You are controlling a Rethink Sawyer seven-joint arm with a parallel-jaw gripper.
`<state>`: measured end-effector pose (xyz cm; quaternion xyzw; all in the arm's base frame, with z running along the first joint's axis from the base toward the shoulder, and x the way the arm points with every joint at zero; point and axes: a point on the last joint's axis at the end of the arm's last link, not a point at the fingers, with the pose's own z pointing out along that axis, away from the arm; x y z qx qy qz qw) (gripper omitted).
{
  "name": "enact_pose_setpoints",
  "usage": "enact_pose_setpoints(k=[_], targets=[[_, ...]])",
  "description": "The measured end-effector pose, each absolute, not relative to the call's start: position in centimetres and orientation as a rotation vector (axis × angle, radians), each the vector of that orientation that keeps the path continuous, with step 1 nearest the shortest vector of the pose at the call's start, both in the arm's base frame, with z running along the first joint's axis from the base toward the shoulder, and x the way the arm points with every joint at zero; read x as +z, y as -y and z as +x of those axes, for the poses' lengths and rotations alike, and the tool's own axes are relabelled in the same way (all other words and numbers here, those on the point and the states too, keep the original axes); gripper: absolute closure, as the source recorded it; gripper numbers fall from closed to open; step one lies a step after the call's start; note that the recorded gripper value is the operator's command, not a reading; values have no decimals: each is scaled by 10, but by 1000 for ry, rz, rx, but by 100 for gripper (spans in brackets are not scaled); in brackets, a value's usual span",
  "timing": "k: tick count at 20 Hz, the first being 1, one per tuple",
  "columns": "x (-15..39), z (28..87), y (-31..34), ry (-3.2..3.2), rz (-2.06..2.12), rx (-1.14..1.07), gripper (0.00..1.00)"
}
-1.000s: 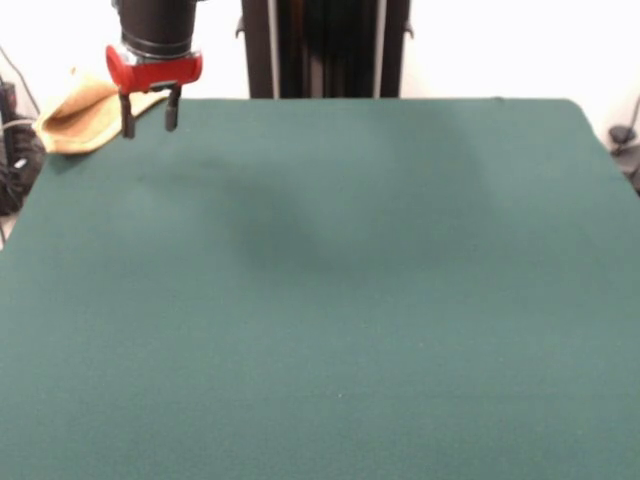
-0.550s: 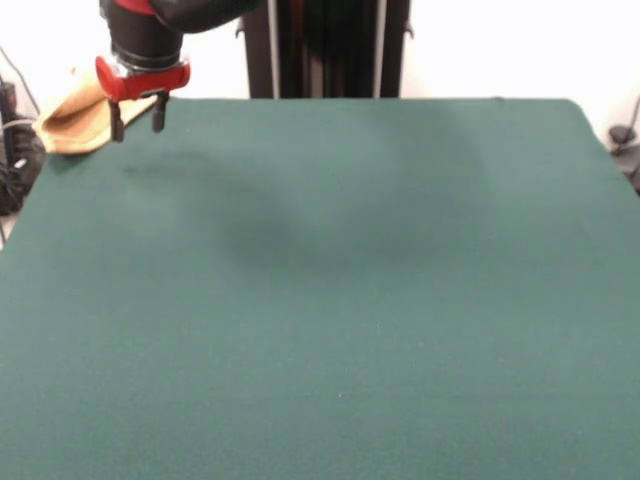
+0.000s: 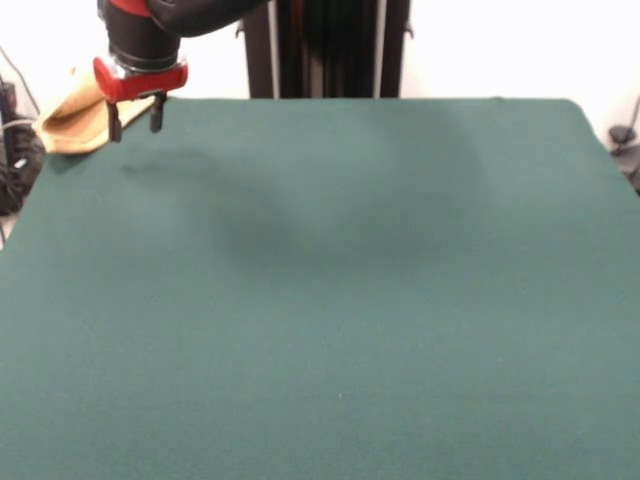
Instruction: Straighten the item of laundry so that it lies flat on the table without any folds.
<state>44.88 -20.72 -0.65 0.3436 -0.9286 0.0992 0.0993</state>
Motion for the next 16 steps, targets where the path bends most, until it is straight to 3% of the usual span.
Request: enact_pose_setpoints(k=[16], targets=[[22, 453, 241, 2803, 949, 309, 0]])
